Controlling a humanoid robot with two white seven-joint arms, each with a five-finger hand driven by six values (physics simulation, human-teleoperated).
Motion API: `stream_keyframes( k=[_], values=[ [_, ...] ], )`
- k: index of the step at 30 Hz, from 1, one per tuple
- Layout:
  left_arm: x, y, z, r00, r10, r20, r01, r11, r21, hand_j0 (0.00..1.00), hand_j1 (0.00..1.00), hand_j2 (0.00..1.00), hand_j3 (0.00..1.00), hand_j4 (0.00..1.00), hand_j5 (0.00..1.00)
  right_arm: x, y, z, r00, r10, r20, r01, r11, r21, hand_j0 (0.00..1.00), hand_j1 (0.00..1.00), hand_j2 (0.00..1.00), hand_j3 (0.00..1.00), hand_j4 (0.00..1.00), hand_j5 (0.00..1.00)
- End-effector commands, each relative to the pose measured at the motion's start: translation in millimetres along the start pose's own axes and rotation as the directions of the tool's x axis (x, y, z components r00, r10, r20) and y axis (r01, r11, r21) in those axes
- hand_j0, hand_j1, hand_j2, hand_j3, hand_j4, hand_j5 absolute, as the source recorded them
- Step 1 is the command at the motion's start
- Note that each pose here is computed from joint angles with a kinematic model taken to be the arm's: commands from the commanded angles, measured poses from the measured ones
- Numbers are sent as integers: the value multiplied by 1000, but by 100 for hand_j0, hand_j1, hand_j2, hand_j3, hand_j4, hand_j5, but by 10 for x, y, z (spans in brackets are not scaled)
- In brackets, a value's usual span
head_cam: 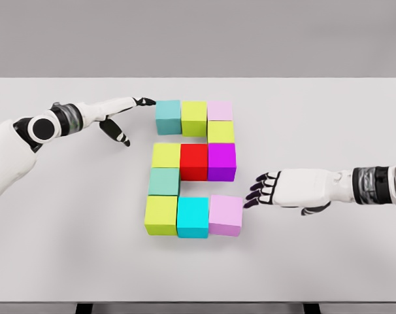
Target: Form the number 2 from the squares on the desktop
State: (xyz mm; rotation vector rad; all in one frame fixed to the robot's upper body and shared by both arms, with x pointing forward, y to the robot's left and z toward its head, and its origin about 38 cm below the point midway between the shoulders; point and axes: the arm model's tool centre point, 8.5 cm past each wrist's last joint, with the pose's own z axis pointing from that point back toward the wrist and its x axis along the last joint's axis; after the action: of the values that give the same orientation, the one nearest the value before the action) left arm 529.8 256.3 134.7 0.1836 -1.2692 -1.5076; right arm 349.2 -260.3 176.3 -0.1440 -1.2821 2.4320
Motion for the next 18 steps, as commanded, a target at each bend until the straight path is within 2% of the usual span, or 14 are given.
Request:
stream_keyframes(
  k=[1,18],
  values=[
    [10,4,-4,1000,7,4,-7,1000,2,100,100,100,100,100,100,-20,0,11,1000,4,-12,-4,1000,3,100,100,100,100,100,100],
    [25,33,6,1000,6,9,-6,1000,9,100,100,100,100,100,100,1,-43,-29,1000,13,-1,-13,1000,-7,100,100,100,100,100,100]
  ],
)
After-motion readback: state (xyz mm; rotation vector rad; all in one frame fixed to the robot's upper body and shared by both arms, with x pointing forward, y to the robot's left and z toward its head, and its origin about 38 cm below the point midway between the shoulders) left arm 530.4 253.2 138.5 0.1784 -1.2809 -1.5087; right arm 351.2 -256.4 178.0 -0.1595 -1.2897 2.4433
